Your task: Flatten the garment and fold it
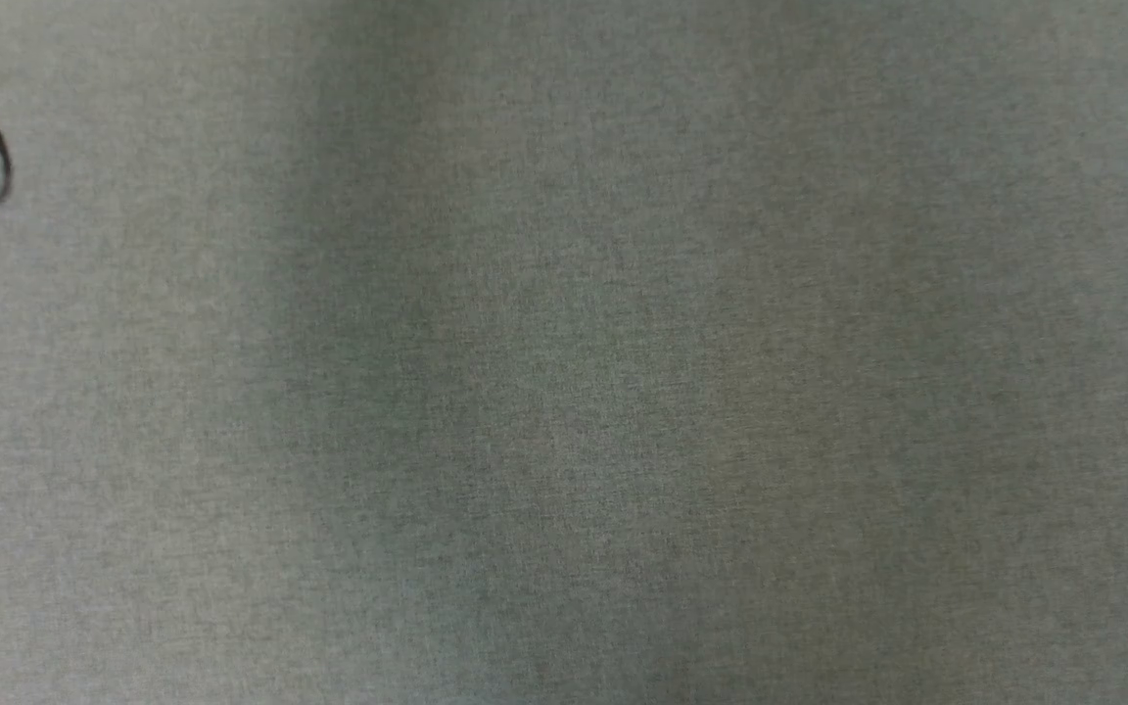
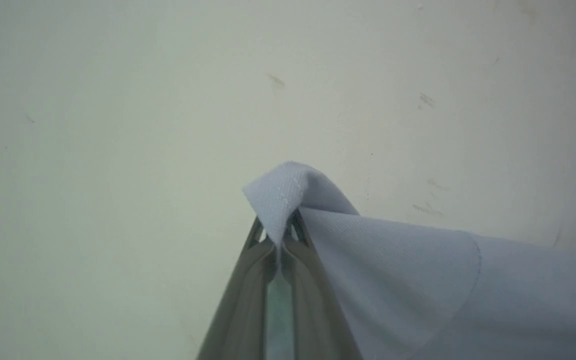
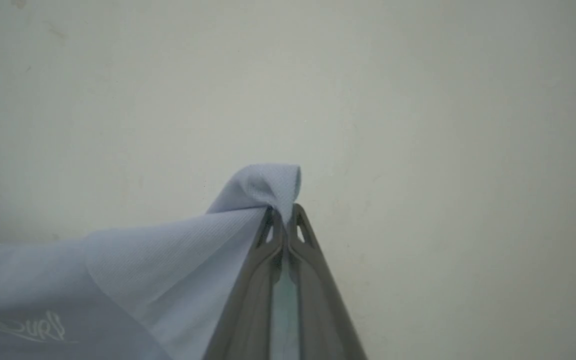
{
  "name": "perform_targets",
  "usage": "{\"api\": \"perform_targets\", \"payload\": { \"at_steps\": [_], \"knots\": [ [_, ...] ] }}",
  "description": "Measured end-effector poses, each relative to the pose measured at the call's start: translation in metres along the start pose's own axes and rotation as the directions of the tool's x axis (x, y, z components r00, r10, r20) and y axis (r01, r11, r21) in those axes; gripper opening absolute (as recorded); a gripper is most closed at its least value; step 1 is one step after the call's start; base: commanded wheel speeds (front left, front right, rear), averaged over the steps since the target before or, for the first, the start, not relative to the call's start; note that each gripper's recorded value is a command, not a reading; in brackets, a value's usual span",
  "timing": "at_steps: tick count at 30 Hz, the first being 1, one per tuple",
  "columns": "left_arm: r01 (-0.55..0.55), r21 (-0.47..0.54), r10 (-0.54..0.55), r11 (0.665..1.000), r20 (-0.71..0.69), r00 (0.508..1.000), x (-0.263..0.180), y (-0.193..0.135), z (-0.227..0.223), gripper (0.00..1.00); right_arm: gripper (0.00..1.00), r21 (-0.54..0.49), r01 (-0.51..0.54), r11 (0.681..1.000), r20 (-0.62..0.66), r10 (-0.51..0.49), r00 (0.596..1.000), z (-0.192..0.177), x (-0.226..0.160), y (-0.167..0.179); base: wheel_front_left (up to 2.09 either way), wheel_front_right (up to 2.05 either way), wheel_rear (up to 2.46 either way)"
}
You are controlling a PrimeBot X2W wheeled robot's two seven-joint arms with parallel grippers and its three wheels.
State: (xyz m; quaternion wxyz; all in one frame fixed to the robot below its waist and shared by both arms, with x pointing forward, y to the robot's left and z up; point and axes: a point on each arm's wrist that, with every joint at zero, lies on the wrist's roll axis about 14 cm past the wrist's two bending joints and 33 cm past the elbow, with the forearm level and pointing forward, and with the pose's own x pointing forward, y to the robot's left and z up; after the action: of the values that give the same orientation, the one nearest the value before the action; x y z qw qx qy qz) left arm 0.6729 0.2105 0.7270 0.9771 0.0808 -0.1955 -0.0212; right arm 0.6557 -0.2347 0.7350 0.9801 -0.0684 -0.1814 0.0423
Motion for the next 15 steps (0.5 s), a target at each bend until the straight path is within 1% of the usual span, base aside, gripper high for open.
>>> {"api": "perform_targets", "payload": {
  "at_steps": [4,8,12,15],
  "knots": [
    [0.006,-0.015,-0.007,1.0,-0.092,0.996,-0.01,-0.003,-0.047,0.0,0.0,0.016,-0.04,0.999,-0.084,0.041,0.996,-0.042,-0.001,0.017,0.0,0.0,0.0],
    [-0.004,-0.047,-0.006,0.999,-0.199,0.98,-0.032,-0.003,-0.089,0.0,0.0,0.035,-0.089,0.995,-0.166,0.094,0.982,-0.078,-0.016,0.035,0.0,0.0,0.0],
    [-0.036,-0.101,0.009,0.994,-0.262,0.965,-0.06,0.002,-0.111,0.0,0.0,0.069,-0.125,0.99,-0.212,0.137,0.968,-0.097,-0.042,0.046,0.0,0.0,0.0],
    [-0.071,-0.136,0.027,0.988,-0.303,0.953,-0.09,0.009,-0.123,0.0,0.0,0.111,-0.151,0.982,-0.234,0.173,0.957,-0.106,-0.071,0.053,0.0,0.0,0.0]
  ]
}}
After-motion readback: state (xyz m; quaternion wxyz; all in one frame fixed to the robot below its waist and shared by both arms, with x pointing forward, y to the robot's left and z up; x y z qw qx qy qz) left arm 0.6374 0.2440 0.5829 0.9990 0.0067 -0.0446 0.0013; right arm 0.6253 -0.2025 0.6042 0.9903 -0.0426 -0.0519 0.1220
